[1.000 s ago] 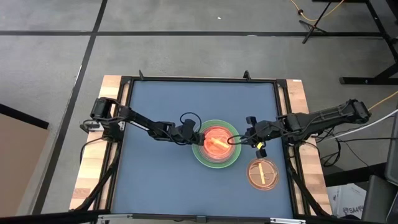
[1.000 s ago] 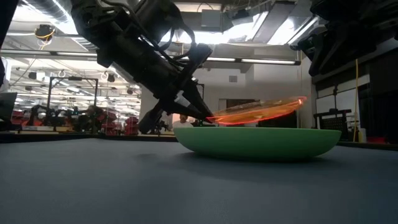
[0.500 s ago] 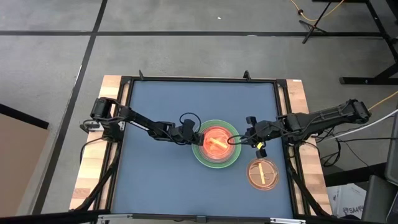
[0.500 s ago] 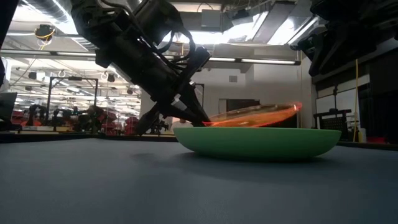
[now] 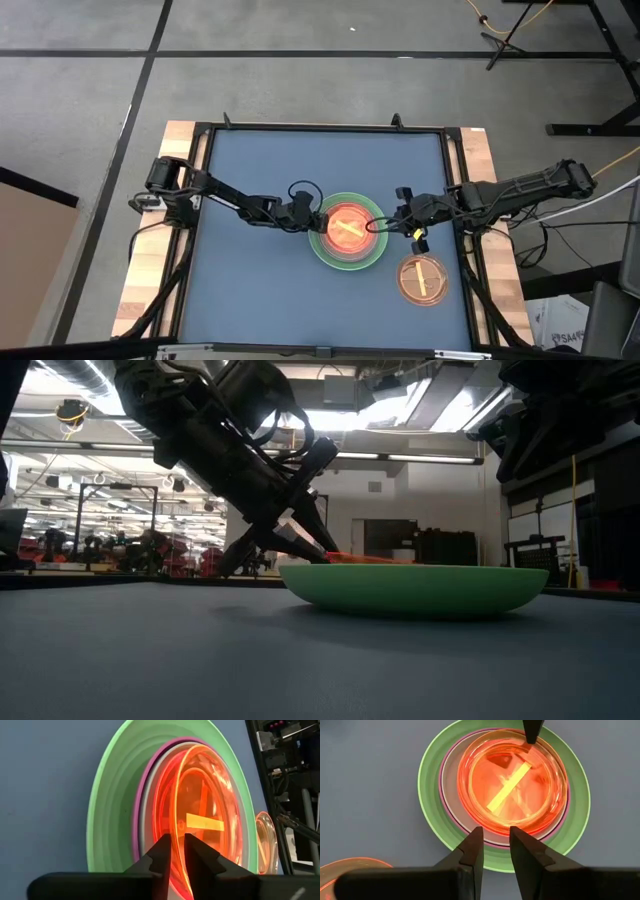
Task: Stack plastic plates
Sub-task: Stack the left light orange plate on top of the light pink plate
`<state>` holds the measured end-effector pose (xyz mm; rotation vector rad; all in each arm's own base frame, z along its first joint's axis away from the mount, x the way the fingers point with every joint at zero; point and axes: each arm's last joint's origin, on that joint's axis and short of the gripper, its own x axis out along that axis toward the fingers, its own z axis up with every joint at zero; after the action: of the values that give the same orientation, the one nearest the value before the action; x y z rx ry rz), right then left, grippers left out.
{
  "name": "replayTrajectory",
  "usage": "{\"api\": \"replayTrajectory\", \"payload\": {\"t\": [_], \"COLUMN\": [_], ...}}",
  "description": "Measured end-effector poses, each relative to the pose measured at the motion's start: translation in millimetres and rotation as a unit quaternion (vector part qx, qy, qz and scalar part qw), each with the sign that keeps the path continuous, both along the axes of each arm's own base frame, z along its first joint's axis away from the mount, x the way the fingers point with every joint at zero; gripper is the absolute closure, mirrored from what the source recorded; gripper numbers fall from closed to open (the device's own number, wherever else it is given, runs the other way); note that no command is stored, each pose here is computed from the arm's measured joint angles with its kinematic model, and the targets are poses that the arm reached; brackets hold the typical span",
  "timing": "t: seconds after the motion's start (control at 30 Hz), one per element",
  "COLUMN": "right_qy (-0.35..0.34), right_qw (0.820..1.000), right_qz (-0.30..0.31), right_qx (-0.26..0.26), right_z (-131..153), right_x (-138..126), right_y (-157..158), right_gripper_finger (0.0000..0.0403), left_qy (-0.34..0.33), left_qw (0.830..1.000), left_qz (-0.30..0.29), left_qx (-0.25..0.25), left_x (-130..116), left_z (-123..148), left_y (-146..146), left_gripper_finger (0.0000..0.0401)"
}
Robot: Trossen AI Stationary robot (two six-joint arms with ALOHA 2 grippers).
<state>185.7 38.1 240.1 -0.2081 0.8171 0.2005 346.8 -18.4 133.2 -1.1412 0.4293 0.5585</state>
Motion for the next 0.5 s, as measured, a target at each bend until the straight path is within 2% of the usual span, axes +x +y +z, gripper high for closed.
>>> {"api": "replayTrajectory", "payload": {"t": [0.5], "right_qy": [0.002], "right_qw": [1.0], "right_qz": [0.001], "right_qx": [0.0], "right_z": [-0.2], "right_x": [-0.3], "right_y": [0.1], "right_gripper_finger": [0.0317], "left_qy": [0.005], "left_qw": [1.0], "left_qz": [-0.019], "left_qx": [0.017], "left_x": [-0.1], "left_z": [-0.1], "left_y": [-0.4], "left_gripper_finger": [0.0344]}}
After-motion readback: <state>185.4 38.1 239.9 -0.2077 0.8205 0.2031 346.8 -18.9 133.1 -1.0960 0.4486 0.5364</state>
